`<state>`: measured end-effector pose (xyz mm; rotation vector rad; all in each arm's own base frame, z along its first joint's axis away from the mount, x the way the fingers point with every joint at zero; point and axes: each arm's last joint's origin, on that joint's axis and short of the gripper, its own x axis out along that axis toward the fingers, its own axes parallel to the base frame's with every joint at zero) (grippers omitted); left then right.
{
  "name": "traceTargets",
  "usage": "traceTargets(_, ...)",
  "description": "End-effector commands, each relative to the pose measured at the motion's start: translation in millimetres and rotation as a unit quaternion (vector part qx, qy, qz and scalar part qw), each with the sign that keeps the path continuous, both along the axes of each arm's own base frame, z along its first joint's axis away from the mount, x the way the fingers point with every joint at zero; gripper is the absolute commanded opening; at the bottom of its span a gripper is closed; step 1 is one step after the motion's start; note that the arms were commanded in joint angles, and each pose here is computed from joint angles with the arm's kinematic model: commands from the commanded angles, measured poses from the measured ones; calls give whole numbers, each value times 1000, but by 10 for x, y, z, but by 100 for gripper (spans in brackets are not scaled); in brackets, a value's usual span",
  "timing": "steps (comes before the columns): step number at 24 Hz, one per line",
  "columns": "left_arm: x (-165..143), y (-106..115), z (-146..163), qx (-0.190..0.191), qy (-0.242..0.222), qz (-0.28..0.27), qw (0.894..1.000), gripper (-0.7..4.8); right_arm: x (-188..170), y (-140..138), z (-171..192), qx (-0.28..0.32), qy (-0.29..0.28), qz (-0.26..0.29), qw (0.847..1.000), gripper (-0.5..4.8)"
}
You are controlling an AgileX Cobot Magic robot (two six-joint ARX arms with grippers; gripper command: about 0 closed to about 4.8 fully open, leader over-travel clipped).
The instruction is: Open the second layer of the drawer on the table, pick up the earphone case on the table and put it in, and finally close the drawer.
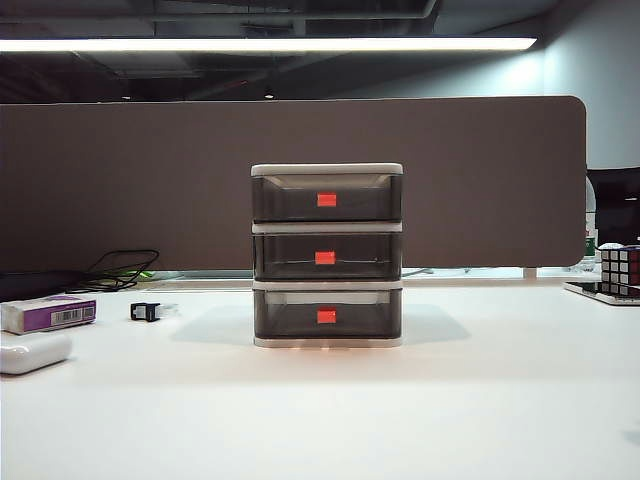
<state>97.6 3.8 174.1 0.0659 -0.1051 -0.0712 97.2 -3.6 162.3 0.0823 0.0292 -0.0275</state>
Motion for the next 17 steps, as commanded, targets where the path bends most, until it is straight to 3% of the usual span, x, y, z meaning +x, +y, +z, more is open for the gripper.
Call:
traceTargets(1,-6,0,33,0,-9,0,1000,-5,3,-2,-10,-2,-3,-2,1000,-5)
traceTargets(11,-6,0,33,-13,-8,-2,1000,-5,3,-1,-9,-2,-3,-1,1000,-5)
traceTargets(13,-6,-6,32,-58,-3,-18,998,-5,2,24,-9,0,-3,41,999,-5)
traceTargets(17,-14,-63,-5,-140,39,-124,982,-5,-27,135,-9,10,-3,238,971,-5)
